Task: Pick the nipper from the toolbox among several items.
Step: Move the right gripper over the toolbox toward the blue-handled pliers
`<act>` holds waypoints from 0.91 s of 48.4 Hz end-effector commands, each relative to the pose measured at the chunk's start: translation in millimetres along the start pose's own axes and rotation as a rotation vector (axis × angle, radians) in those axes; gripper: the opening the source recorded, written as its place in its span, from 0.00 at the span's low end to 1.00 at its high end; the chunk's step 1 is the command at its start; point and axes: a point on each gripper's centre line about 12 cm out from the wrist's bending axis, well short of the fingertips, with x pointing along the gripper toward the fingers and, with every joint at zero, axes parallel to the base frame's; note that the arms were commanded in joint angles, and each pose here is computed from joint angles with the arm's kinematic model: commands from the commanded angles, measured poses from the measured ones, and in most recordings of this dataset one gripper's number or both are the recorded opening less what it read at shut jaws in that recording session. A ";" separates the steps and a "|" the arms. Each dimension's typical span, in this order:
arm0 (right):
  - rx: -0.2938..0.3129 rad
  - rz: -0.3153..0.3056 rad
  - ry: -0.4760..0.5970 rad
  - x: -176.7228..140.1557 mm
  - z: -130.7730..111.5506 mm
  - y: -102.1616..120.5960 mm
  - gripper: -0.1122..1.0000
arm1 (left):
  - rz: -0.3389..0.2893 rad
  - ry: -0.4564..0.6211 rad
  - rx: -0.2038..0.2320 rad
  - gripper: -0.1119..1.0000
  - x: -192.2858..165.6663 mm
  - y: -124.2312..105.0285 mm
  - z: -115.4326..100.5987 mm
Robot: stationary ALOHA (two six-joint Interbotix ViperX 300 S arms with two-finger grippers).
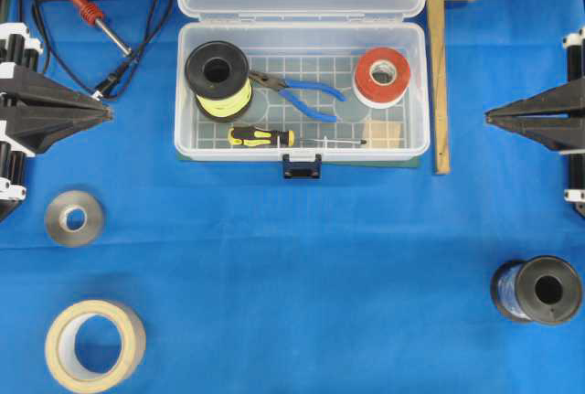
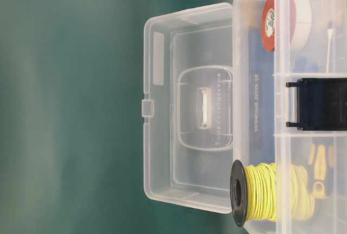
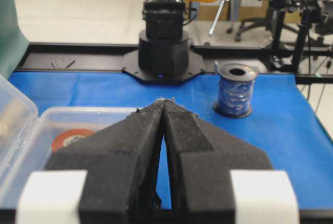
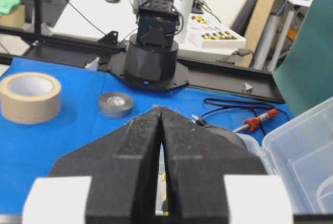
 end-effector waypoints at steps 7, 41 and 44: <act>0.061 -0.067 0.119 21.0 13.1 -13.7 0.10 | 0.008 0.020 -0.034 0.10 2.7 0.8 -0.4; 0.056 -0.245 0.996 175.6 -36.2 -93.3 0.79 | 0.016 0.027 -0.037 0.10 2.6 2.4 -1.8; 0.045 -0.249 1.033 184.9 -43.5 -97.5 0.80 | 0.016 0.029 -0.037 0.10 2.8 2.4 -2.1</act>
